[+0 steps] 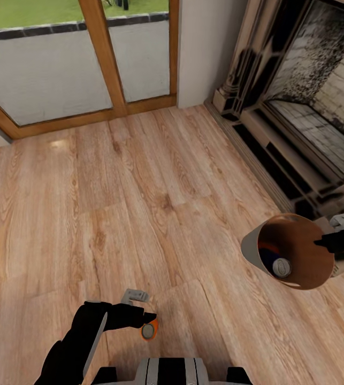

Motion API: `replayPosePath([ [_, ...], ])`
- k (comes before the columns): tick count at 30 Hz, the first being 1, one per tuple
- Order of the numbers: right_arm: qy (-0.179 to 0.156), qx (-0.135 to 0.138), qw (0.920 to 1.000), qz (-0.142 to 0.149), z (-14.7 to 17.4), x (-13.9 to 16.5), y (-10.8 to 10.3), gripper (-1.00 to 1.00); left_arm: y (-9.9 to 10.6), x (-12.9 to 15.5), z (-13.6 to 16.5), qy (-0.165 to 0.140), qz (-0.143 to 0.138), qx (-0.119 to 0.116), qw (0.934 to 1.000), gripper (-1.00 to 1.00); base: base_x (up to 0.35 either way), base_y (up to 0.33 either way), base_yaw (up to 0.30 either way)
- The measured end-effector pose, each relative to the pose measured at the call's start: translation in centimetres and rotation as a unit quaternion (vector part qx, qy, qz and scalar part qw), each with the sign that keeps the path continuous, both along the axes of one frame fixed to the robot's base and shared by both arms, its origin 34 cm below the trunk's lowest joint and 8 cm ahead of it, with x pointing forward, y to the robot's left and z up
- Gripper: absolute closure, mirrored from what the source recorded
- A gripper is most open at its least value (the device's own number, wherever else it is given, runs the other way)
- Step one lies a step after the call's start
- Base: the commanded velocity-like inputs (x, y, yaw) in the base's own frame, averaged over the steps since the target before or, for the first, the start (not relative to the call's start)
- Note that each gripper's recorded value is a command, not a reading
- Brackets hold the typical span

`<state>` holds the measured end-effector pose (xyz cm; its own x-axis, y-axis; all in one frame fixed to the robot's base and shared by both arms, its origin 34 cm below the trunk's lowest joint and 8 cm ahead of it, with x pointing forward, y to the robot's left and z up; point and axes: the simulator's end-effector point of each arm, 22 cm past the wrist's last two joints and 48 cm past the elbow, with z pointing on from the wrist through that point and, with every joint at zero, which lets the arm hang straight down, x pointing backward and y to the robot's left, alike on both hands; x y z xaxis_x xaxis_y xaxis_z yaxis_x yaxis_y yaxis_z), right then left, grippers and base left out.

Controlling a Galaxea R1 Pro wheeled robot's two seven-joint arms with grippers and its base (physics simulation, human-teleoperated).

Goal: Put the three can of soda from the living room inside the tash can in the kitchen.

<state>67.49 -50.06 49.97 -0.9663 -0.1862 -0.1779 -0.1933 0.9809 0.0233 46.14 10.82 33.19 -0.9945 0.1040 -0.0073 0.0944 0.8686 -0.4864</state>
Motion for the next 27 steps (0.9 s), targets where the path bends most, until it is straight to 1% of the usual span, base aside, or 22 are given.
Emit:
replayPosePath([
  [4,0.008,-0.010,0.9999,0.005,-1.2,-0.4,-0.1,1.00,0.0,-0.2,-0.9,0.001,0.000,0.000,1.0000,-1.00,0.000,0.000,0.014],
  [5,0.018,-0.020,0.9996,0.012,-1.8,-0.8,-0.1,1.00,0.0,-0.3,-1.2,0.001,0.000,0.000,1.0000,-1.00,0.000,0.000,0.046],
  [7,0.025,-0.030,0.9990,0.020,-2.6,-1.1,-0.2,1.00,0.1,-0.4,-1.6,0.002,0.000,0.000,1.0000,-1.00,0.000,0.000,0.060],
  [14,0.033,-0.033,0.9986,0.024,-4.5,-1.6,-0.1,1.00,0.1,-0.9,-3.3,0.004,0.000,0.000,1.0000,-1.00,0.000,0.000,0.059],
  [27,0.040,-0.033,0.9983,0.026,-8.0,-2.5,0.0,1.00,0.1,-1.8,-6.5,0.010,0.000,0.001,1.0000,-1.00,0.000,0.000,0.004],
])
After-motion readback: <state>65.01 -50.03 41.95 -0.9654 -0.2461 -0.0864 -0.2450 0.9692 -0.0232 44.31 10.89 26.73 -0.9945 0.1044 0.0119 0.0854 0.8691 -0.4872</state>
